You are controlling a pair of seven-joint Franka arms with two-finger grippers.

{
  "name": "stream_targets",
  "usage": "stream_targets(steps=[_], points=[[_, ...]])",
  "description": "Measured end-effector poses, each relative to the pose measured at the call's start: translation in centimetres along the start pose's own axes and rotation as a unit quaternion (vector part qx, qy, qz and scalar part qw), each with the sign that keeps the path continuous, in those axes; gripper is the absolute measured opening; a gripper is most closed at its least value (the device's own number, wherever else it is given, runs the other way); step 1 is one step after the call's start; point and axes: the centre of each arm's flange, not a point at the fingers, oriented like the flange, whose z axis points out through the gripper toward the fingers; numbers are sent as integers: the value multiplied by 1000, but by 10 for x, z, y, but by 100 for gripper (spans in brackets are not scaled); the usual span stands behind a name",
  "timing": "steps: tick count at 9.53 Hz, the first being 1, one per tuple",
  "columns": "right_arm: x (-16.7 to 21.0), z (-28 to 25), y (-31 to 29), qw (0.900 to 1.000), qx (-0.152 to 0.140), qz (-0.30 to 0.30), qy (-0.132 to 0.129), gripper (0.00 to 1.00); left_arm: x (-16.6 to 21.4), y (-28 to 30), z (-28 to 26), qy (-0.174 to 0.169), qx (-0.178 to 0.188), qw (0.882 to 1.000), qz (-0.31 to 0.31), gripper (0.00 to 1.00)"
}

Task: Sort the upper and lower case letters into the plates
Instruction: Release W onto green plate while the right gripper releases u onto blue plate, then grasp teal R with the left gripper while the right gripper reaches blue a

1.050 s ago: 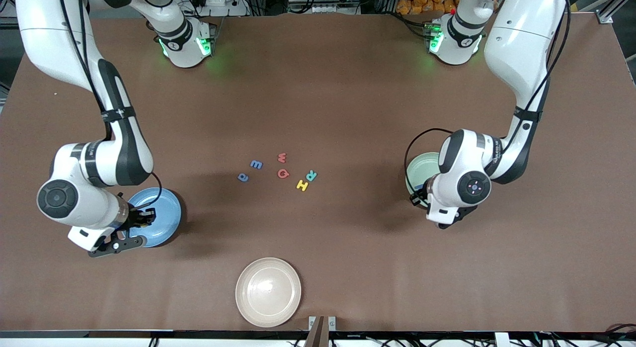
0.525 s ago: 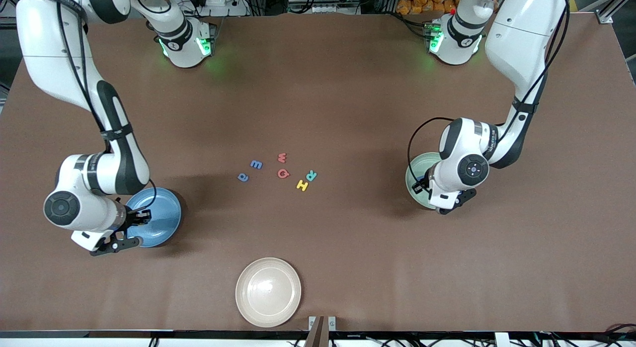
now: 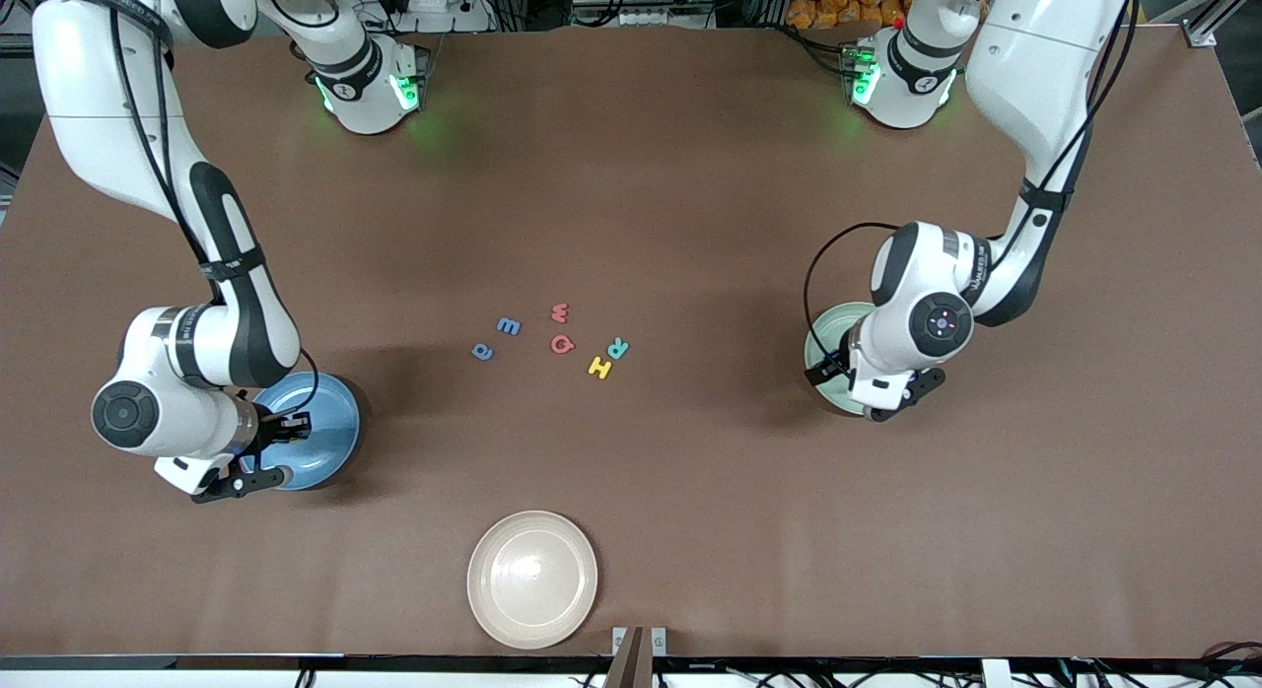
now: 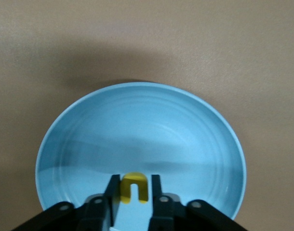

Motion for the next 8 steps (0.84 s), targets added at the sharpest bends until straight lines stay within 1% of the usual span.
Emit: stream_targets(steps=[2,3,4,5,6,7,8], points=[[-1,-4,-1,1000,2,0,-1,69,-45,47,-30,1,-30,999,-41,100],[0,-15,-5,1000,3,-2,3,82,-75,74,-36,-2,-39,997,-63,100],[3,-32,-17,1000,7,-11,13,96,-107,102,-35,-4,-45,996,-81,100],[7,-54,-39,999,11,-25,28,100,-138,128,-26,-8,-45,994,-99,100],[10,-72,-62,998,12,-39,41,100,-161,149,-14,-13,-44,993,-110,100],[12,-81,-81,997,14,-52,47,100,-175,164,-4,-8,-43,994,-98,100],[13,-89,-94,997,15,-57,52,100,-182,174,4,10,-40,998,-48,100]])
